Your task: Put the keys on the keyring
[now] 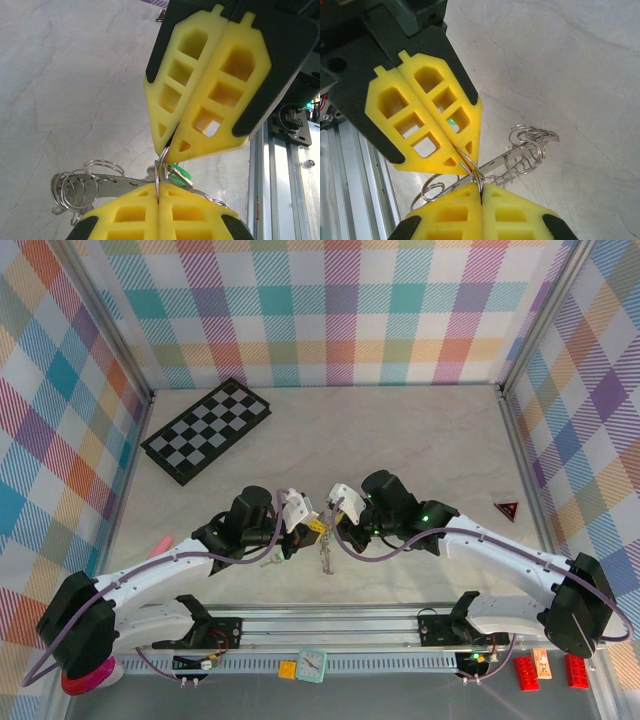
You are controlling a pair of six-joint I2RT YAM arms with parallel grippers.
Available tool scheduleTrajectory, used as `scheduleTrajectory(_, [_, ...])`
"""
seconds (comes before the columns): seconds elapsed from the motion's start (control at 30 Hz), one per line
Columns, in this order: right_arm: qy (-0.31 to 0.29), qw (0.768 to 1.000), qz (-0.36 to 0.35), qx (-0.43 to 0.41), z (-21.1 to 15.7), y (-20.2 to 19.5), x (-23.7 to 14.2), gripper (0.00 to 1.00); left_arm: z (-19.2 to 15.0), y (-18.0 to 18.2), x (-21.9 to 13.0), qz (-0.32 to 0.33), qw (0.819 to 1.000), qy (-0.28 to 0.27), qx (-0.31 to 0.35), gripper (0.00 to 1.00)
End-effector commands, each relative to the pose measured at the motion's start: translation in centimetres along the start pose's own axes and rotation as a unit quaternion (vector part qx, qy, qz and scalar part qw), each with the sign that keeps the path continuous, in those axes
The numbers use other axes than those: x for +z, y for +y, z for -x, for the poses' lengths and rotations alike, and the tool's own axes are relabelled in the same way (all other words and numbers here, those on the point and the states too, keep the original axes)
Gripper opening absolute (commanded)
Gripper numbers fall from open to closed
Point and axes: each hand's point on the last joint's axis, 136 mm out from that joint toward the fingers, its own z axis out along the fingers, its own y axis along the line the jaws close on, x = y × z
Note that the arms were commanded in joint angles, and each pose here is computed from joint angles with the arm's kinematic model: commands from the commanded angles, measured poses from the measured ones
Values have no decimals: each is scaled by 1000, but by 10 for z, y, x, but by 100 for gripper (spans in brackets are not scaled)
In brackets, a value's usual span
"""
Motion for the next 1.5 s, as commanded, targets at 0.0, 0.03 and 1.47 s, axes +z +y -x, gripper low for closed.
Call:
scheduleTrajectory(0.0, [-8, 1000, -13, -8, 12, -4, -2, 0, 32, -12, -4, -27, 998, -43, 31, 0])
scheduleTrajectory(0.03, [-7, 1000, -14, -6, 12, -4, -2, 0, 32, -11, -4, -27, 998, -43, 31, 0])
scheduleTrajectory(1.47, [-108, 975, 37, -191, 7, 33, -38, 43, 27, -39, -11, -83, 977, -115, 159, 0])
